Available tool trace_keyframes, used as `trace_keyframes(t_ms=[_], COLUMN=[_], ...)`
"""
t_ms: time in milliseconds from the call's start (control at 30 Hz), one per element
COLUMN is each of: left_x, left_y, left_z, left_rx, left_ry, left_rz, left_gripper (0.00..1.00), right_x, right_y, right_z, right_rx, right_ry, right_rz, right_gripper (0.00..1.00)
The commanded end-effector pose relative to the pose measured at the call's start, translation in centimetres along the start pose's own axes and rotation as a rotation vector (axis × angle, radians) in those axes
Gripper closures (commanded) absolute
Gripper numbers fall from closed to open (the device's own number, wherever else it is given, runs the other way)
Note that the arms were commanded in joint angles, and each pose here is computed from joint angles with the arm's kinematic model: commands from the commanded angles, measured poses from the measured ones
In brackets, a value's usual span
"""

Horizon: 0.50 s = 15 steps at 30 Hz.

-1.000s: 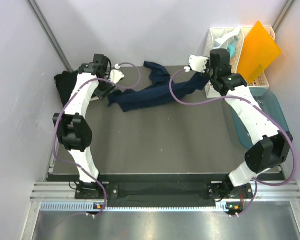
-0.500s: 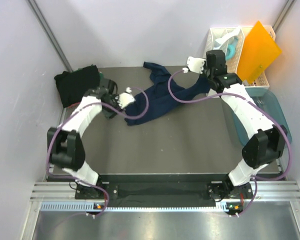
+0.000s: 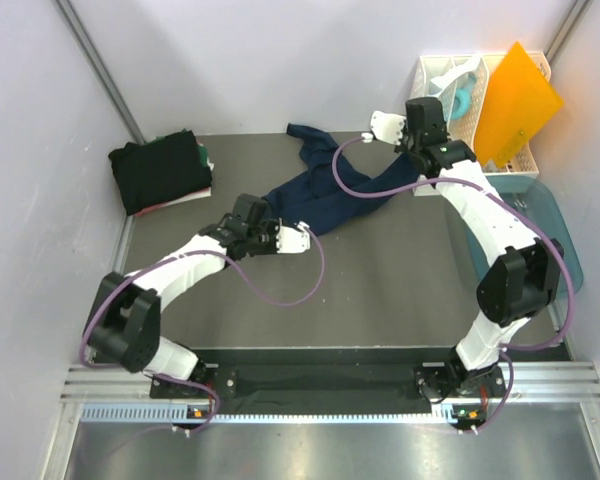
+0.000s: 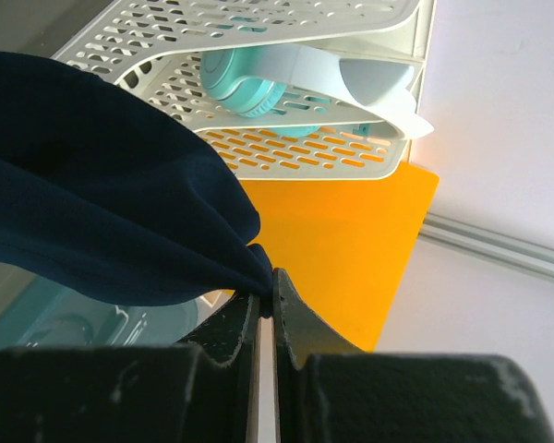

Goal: Fold and stack the t-shirts
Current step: Flatten out the tshirt

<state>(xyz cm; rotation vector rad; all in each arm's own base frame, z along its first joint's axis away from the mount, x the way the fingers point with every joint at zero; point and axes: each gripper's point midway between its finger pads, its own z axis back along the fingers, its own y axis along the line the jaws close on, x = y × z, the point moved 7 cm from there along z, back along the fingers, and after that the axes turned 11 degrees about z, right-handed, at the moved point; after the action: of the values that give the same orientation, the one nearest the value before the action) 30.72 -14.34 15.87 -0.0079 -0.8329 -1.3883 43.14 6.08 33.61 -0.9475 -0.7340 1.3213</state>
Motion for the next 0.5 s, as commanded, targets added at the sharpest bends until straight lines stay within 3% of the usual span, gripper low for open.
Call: trace_keyframes(t_ms=[0, 467], left_x=[0.8, -1.5], left_y=[2.7, 1.9], left_z=[-1.7, -5.3], left_rx=[0.103, -0.014], left_ry=[-0.008, 0.147], left_rz=[-0.027, -0.056], left_gripper=[0.62, 0.63], right_x=[-0.3, 0.2], right_y=[-2.4, -2.7], right_z=[1.0, 1.0], right_rx=[-0.08, -0.094], right_ry=[0.0, -0.01], right_rz=[-0.077, -0.099], right_gripper=[1.0, 1.0])
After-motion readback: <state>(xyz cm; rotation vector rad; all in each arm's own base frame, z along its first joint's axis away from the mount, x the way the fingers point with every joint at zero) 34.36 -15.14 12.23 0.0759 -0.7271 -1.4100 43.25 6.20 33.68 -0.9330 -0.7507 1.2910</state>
